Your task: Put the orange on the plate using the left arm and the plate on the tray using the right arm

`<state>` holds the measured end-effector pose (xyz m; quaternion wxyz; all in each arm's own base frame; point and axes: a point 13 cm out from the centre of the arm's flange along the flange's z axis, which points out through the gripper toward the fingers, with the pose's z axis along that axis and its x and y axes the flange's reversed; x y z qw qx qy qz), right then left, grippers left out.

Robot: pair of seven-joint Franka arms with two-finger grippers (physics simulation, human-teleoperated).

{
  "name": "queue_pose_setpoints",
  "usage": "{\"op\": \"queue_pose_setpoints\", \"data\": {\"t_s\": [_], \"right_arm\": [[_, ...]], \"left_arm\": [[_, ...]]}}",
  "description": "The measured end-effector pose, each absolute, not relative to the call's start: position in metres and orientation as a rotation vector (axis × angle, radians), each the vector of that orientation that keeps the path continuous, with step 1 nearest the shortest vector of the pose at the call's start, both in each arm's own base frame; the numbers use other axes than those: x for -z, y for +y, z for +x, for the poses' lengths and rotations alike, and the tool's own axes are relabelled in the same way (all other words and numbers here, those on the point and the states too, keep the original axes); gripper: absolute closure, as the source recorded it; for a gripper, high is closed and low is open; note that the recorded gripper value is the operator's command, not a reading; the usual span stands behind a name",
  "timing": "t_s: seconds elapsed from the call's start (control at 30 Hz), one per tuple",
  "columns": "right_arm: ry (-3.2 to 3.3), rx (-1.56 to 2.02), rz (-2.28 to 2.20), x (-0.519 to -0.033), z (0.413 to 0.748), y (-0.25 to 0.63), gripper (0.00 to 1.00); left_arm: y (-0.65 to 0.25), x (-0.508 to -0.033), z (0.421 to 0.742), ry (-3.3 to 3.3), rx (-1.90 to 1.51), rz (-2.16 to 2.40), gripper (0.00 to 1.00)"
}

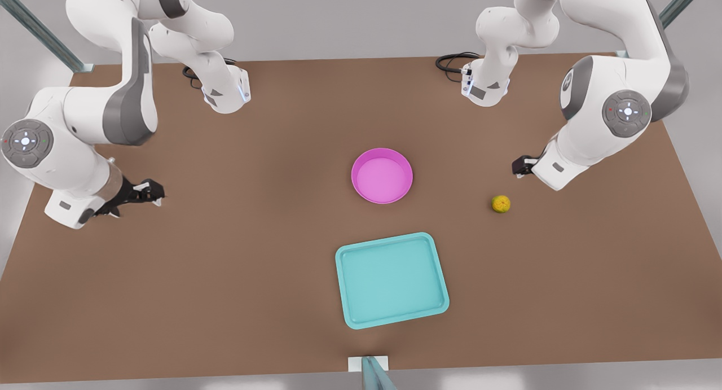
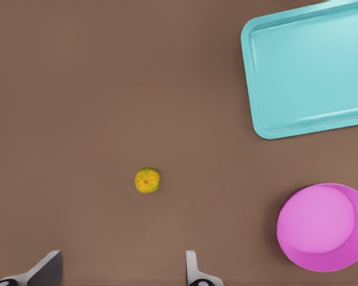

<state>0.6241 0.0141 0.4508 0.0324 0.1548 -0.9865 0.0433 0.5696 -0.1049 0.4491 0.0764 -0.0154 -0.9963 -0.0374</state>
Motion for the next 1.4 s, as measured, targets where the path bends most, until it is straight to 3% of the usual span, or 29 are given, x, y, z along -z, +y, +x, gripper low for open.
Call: {"op": "queue_pose_setpoints", "data": {"t_s": [0.1, 0.23, 0.33, 0.6, 0.9, 1.27, 1.37, 1.4], "right_arm": [[-3.040, -0.143, 0.483, -0.453, 0.625, 0.014, 0.00], [-3.035, -0.146, 0.488, -0.450, 0.626, 0.014, 0.00], [-3.030, -0.144, 0.488, -0.447, 0.626, 0.013, 0.00], [-3.021, -0.135, 0.493, -0.439, 0.627, 0.015, 0.00], [-3.017, -0.120, 0.496, -0.436, 0.627, 0.018, 0.00], [-3.011, -0.114, 0.495, -0.432, 0.627, 0.018, 0.00], [-3.010, -0.114, 0.495, -0.432, 0.627, 0.018, 0.00], [-3.010, -0.114, 0.494, -0.431, 0.627, 0.018, 0.00]], "left_arm": [[-0.104, -0.425, 0.567, -2.946, 0.106, -0.020, 0.00], [-0.094, -0.245, 0.528, -2.729, 0.141, 0.014, 0.00], [-0.078, -0.180, 0.525, -2.748, 0.131, 0.060, 0.00], [-0.043, -0.119, 0.540, -2.868, 0.101, 0.083, 0.00], [-0.036, -0.074, 0.509, -2.820, 0.091, -0.057, 0.00], [-0.026, -0.034, 0.502, -2.798, 0.078, -0.136, 0.00], [-0.025, -0.033, 0.504, -2.807, 0.075, -0.152, 0.25], [-0.025, -0.033, 0.505, -2.810, 0.073, -0.156, 0.26]]}}
